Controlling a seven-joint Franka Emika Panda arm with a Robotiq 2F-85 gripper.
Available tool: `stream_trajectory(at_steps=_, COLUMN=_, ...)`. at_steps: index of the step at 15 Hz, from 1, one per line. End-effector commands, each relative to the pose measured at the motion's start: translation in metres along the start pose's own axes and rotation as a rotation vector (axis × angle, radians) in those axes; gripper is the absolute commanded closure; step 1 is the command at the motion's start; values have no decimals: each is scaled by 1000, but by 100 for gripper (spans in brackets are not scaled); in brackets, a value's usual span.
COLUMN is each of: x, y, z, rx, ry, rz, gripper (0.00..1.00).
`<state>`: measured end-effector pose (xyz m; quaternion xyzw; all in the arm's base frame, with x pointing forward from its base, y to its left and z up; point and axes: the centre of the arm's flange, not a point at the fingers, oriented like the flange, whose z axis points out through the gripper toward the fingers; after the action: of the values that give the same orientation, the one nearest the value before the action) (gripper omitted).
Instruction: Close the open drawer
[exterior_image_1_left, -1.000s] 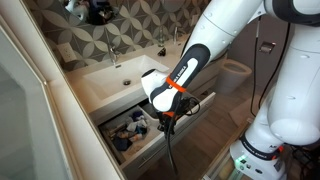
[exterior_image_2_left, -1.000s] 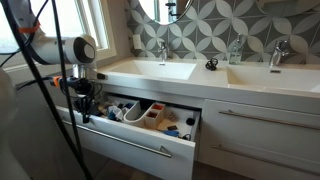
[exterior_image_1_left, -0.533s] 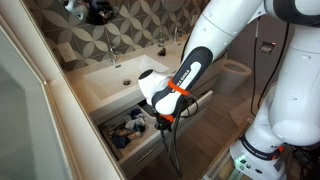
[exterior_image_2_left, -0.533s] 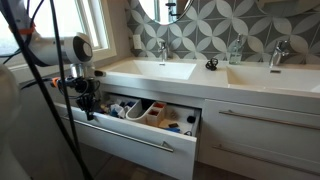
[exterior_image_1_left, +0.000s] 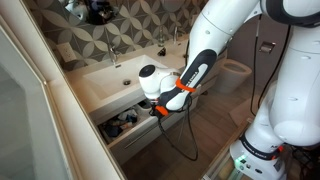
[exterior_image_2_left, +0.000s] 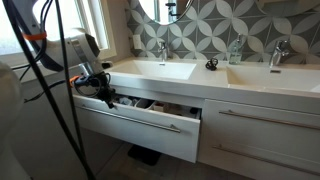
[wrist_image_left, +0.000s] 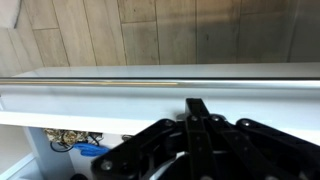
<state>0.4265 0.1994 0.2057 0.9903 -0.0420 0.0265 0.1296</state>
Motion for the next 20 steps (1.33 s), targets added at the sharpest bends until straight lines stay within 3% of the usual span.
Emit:
stream_trajectory(at_steps=1, x=25, y=1, z=13, rx=3, ry=106, rz=56, gripper=100)
stream_trajectory(at_steps=4, x=40, y=5, z=21, rx=-8, ry=155, rz=60, gripper=100)
stream_trajectory(at_steps=5, x=30, y=12, z=7, rx=-4, ry=113, rz=45, gripper=100)
stream_trajectory(at_steps=13, x=31, y=12, z=10, rx=-6, ry=113, rz=44, gripper=100)
stream_trajectory(at_steps=20, x=51, y=-3, z=22, rx=35, ry=79, rz=-29, gripper=100)
